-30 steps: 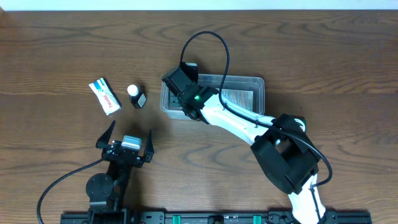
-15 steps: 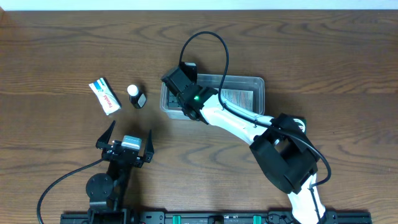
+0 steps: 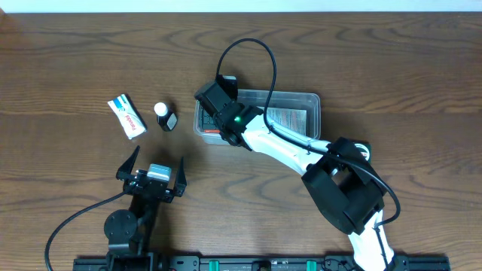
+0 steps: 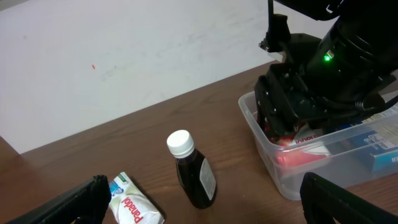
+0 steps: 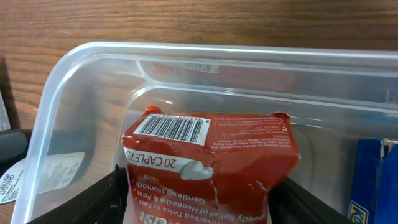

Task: Pack container
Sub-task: 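Lower the red box into the container's left side and release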

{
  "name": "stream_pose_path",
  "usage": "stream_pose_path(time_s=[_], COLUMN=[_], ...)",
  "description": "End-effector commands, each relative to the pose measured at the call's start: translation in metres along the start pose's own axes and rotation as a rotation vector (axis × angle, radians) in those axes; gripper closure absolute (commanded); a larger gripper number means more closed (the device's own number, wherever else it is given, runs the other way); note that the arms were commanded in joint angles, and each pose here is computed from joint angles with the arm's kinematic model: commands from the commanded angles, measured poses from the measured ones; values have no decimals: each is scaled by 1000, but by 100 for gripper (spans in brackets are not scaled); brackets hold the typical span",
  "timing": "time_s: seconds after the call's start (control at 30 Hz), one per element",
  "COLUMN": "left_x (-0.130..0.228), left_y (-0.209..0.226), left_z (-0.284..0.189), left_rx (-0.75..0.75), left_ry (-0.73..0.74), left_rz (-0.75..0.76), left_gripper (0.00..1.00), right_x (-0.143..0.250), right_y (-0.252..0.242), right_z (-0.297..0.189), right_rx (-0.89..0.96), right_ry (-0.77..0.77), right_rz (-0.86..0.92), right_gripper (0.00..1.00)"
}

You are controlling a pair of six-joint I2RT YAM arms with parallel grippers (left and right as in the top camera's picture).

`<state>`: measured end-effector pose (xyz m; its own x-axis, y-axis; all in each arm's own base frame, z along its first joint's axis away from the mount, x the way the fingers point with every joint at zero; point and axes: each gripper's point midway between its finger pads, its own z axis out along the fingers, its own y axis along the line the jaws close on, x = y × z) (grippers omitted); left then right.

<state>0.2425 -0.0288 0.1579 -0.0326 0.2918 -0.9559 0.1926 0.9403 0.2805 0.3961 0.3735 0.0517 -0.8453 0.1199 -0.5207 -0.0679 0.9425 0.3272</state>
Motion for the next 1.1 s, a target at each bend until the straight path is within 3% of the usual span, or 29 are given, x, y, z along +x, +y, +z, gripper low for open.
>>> stream_pose_path(time_s=[0.0, 0.13, 0.3, 0.67, 0.9, 1.07], left_x=[15, 15, 15, 15, 15, 15], left_y=[-5, -5, -5, -5, -5, -5], left_z=[1, 1, 1, 1, 1, 1], left_rx=[15, 15, 15, 15, 15, 15], left_ry=[41, 41, 41, 41, 41, 41], left_rz=[-11, -11, -11, -11, -11, -11], left_gripper=[2, 2, 2, 2, 2, 2], right_x=[3, 3, 3, -2, -23, -38], right_y=[3, 3, 3, 7, 20, 19], right_z=[3, 3, 3, 0, -29, -65], right_rx=[0, -1, 0, -16, -53, -43], right_ry=[-2, -1, -2, -18, -70, -96], right_rz=[4, 4, -3, -42, -130, -180], right_gripper=[31, 31, 16, 18, 18, 9])
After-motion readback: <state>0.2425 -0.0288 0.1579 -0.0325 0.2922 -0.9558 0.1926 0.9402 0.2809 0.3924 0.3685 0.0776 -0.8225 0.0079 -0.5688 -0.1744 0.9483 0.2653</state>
